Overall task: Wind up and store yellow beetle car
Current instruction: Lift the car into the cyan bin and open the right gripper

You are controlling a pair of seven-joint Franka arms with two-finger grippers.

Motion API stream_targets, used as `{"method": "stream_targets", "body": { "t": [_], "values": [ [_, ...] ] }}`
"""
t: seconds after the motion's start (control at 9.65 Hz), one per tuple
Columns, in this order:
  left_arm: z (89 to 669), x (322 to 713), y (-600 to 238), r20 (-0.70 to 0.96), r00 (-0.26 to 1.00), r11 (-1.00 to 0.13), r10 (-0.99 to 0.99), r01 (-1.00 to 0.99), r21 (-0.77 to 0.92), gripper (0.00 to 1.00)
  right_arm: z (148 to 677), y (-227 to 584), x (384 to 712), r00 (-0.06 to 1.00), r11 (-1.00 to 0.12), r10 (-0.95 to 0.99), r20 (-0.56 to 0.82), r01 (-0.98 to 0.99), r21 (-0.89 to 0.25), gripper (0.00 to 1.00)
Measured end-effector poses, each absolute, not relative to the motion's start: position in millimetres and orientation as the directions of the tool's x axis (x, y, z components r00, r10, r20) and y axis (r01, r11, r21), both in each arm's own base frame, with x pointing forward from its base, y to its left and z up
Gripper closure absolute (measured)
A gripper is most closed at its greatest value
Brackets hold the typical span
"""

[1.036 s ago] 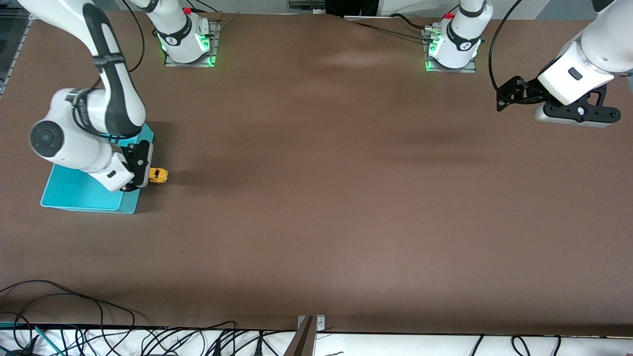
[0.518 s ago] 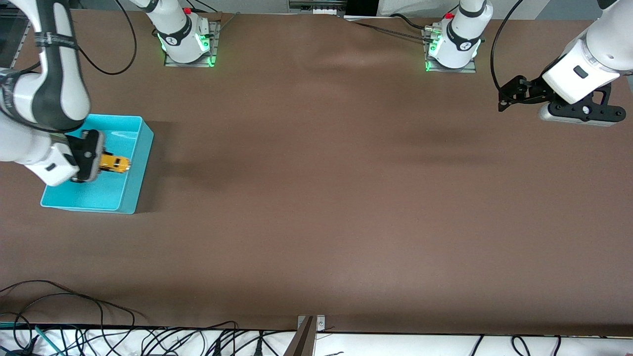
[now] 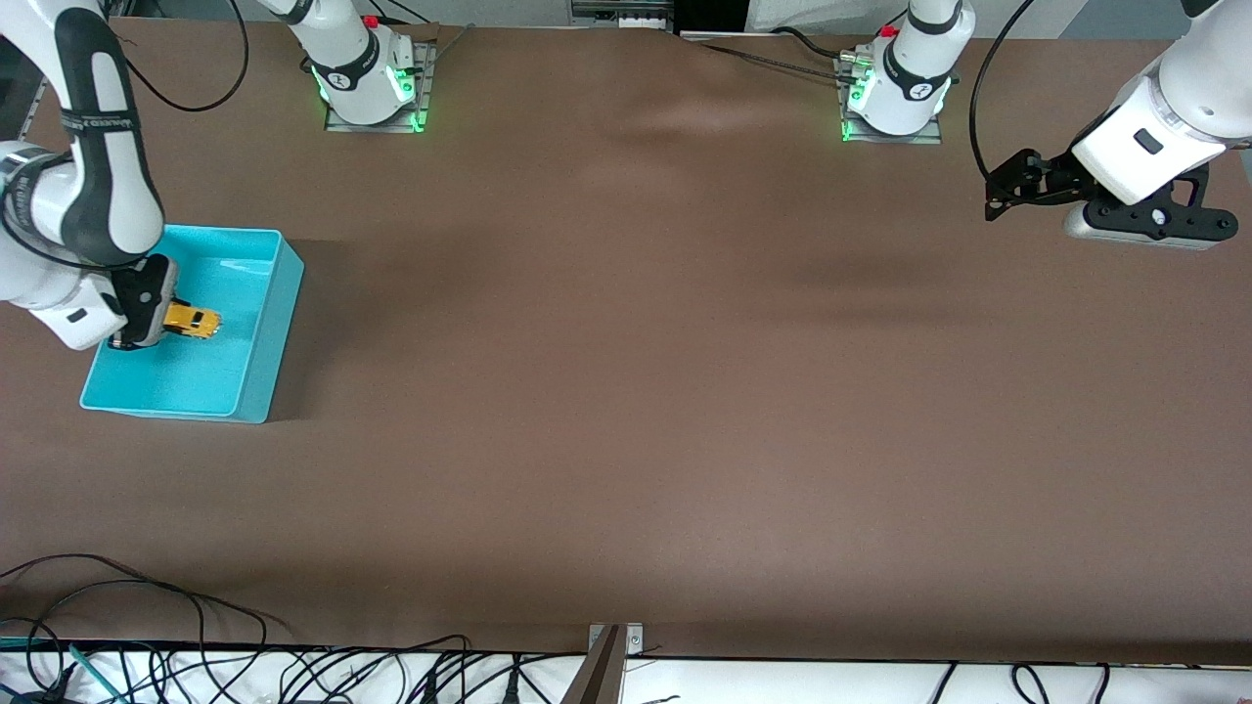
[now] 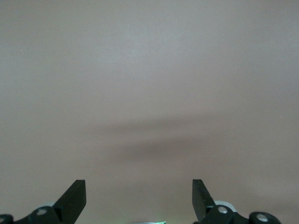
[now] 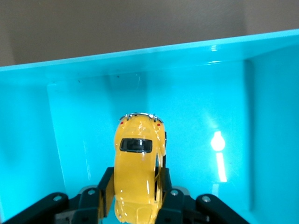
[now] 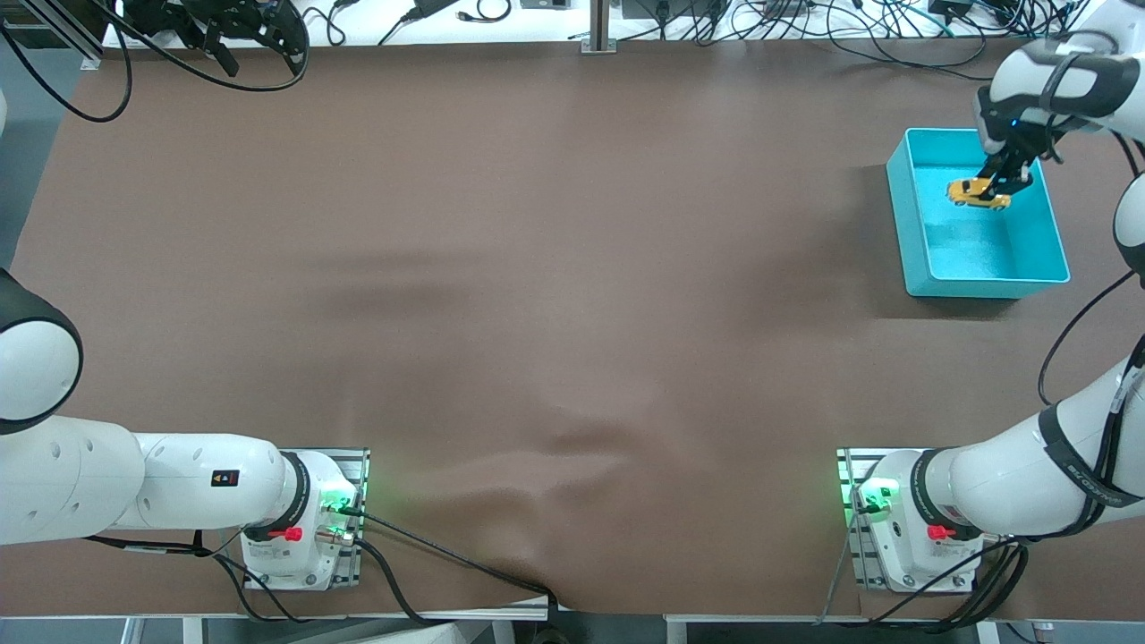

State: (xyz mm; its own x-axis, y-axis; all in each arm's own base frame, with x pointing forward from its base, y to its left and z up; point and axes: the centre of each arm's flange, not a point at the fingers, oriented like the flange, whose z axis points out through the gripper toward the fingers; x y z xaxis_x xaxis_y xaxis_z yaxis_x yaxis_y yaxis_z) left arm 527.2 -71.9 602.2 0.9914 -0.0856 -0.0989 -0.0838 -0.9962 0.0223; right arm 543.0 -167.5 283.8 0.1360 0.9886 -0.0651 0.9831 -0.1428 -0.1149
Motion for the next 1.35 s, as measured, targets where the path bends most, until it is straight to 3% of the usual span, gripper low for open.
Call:
{"method": "stream_targets", "body": {
  "t": [1.04, 1.24, 1.35],
  "values": [
    [606, 528, -72, -0.091, 0.992, -0.996, -0.086, -0.084, 0.023, 0.0, 230, -185, 517, 0.15, -0.156, 0.987, -0.049, 0.976, -0.15, 0.57],
    [613, 528, -72, -0.076, 0.993, -0.996, -0.086, -0.085, 0.023, 0.0, 230, -185, 517, 0.165, -0.168, 0.986, -0.037, 0.975, -0.146, 0.32],
    [614, 528, -72, -0.074, 0.994, -0.996, -0.086, -0.085, 0.023, 0.0, 230, -185, 517, 0.167, -0.17, 0.985, -0.035, 0.975, -0.145, 0.26]
  ]
}}
